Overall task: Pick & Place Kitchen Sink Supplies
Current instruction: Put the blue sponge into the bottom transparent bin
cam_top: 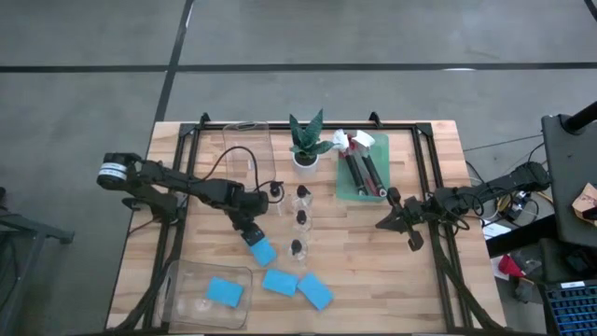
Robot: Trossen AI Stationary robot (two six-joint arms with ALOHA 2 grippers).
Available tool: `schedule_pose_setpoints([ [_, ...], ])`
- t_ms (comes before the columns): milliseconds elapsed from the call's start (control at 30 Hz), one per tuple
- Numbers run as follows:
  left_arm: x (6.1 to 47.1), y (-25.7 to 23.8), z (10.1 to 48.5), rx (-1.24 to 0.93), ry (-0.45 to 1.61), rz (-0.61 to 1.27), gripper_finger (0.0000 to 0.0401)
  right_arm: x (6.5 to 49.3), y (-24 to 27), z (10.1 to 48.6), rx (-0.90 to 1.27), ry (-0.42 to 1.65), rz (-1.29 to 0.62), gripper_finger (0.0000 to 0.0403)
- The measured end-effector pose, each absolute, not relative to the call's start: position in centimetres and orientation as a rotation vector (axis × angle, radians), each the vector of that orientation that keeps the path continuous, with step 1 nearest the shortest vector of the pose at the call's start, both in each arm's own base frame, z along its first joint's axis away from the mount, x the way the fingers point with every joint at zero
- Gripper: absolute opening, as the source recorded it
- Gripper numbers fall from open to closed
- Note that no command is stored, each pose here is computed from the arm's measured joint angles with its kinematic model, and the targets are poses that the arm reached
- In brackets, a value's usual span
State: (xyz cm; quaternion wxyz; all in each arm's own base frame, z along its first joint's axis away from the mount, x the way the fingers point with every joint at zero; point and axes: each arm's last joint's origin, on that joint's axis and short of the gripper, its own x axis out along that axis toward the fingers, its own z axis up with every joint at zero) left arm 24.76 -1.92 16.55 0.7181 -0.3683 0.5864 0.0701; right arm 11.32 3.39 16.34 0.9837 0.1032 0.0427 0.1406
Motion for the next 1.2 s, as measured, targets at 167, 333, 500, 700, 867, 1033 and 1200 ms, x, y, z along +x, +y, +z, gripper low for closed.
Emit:
schedule_pose_setpoints([
  [167,25.3,-1.8,17.3,-0.802,1.262,0.142,0.0198,11.3,3.4,16.3,0.208,0.086,0.283,0.0008],
  [333,25.4,-1.1,17.3,-0.794,1.242,0.182,0.0215,11.3,3.4,16.3,0.208,0.086,0.283,0.0008],
  [500,25.8,-0.4,17.5,-0.796,1.192,0.177,0.0214,11.3,3.4,16.3,0.207,0.086,0.283,0.0008],
  [700,26.2,-0.3,18.0,-0.779,1.171,0.156,0.0214,11.3,3.4,16.3,0.208,0.086,0.283,0.0008],
  [867,26.4,-0.4,18.3,-0.774,1.163,0.137,0.0214,11.3,3.4,16.3,0.208,0.086,0.283,0.0008],
  [1033,25.6,-0.9,19.2,-0.772,1.188,0.114,0.0214,11.3,3.4,16.3,0.208,0.086,0.283,0.0008],
  [1200,23.9,-1.4,21.4,-0.759,1.126,0.102,0.0214,11.3,3.4,16.3,0.207,0.086,0.283,0.0008],
])
